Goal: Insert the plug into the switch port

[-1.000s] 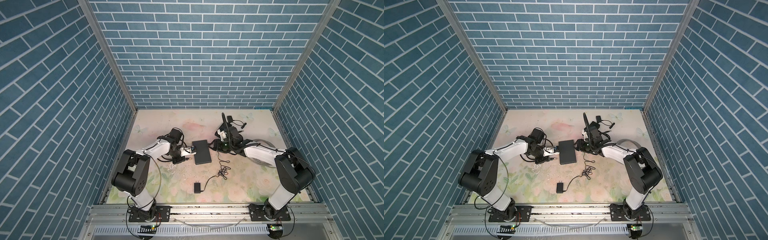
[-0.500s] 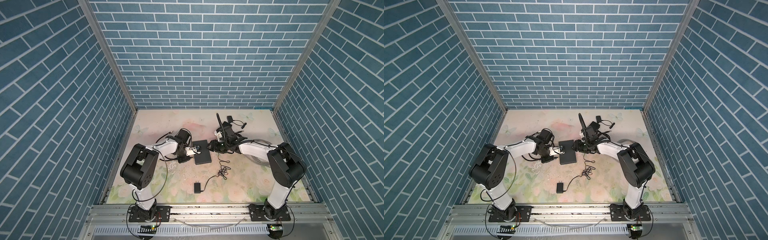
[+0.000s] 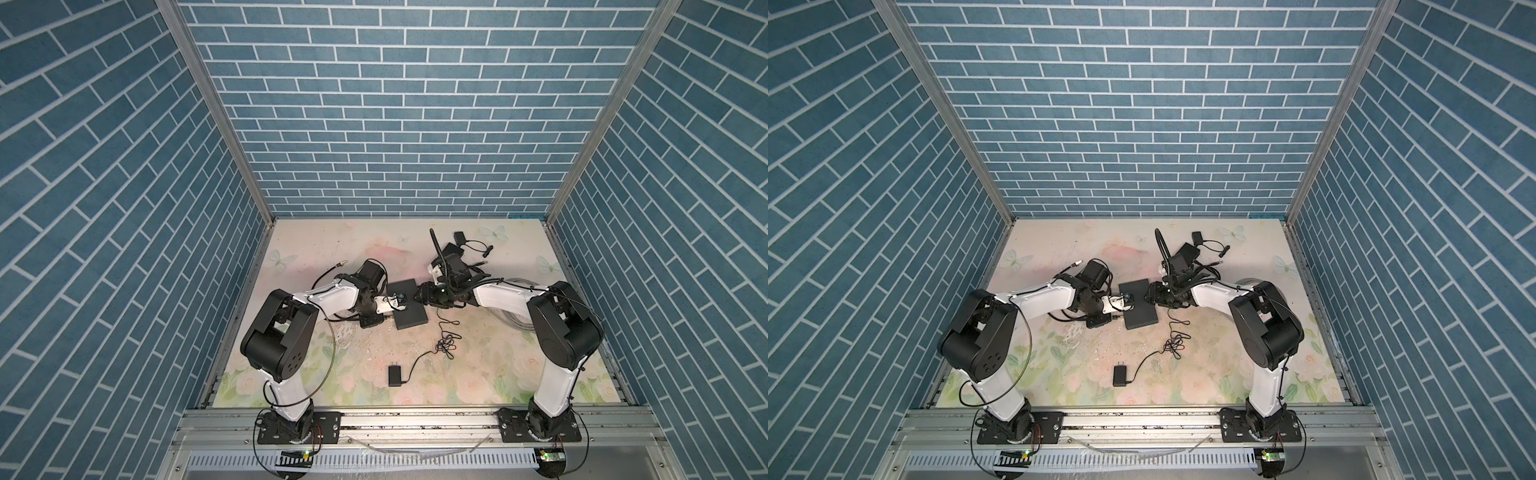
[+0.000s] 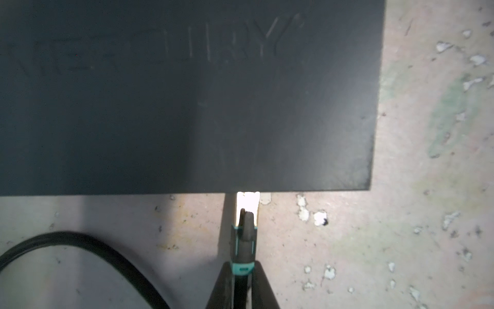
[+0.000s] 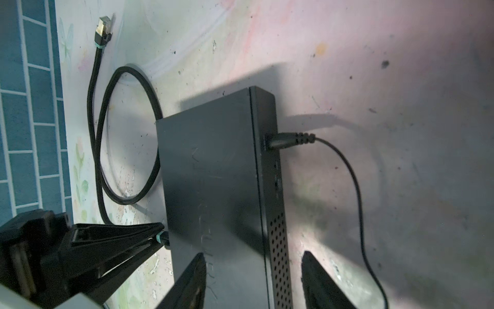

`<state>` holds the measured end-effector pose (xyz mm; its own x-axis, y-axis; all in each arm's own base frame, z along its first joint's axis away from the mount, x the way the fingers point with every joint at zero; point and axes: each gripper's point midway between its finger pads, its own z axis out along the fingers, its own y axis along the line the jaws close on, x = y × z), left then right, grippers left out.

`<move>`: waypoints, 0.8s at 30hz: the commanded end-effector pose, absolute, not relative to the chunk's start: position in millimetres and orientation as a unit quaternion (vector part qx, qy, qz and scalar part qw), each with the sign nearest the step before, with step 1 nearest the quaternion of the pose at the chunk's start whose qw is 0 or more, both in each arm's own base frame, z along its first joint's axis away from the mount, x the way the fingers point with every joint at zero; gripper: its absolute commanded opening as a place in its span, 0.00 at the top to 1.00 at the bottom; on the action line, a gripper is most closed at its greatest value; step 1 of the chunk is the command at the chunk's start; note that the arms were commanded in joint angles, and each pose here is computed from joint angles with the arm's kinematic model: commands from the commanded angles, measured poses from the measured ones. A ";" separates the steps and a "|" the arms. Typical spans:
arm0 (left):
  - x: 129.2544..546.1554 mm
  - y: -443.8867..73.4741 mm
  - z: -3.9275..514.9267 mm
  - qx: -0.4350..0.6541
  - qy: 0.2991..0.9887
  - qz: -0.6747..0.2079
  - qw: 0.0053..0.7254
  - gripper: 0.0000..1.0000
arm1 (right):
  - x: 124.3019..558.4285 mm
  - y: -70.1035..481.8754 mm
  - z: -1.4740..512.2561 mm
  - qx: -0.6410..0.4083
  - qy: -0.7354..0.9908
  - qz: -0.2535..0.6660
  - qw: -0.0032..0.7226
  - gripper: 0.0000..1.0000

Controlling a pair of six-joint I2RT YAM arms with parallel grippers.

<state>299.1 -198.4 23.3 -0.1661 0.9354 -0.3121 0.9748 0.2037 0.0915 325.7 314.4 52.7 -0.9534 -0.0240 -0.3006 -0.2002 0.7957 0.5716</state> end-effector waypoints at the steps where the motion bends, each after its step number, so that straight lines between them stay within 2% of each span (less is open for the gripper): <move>1: 300.6 -206.3 30.2 0.621 0.761 -0.075 0.173 0.84 | 335.1 319.3 58.8 -0.076 0.935 0.312 0.148 0.42; 12: 306.8 -212.7 33.9 0.601 0.771 -0.083 0.195 0.84 | 338.3 329.0 59.5 -0.085 0.930 0.329 0.143 0.43; 24: 315.3 -201.3 29.6 0.579 0.790 -0.047 0.196 0.85 | 336.9 329.7 53.1 -0.090 0.930 0.330 0.133 0.43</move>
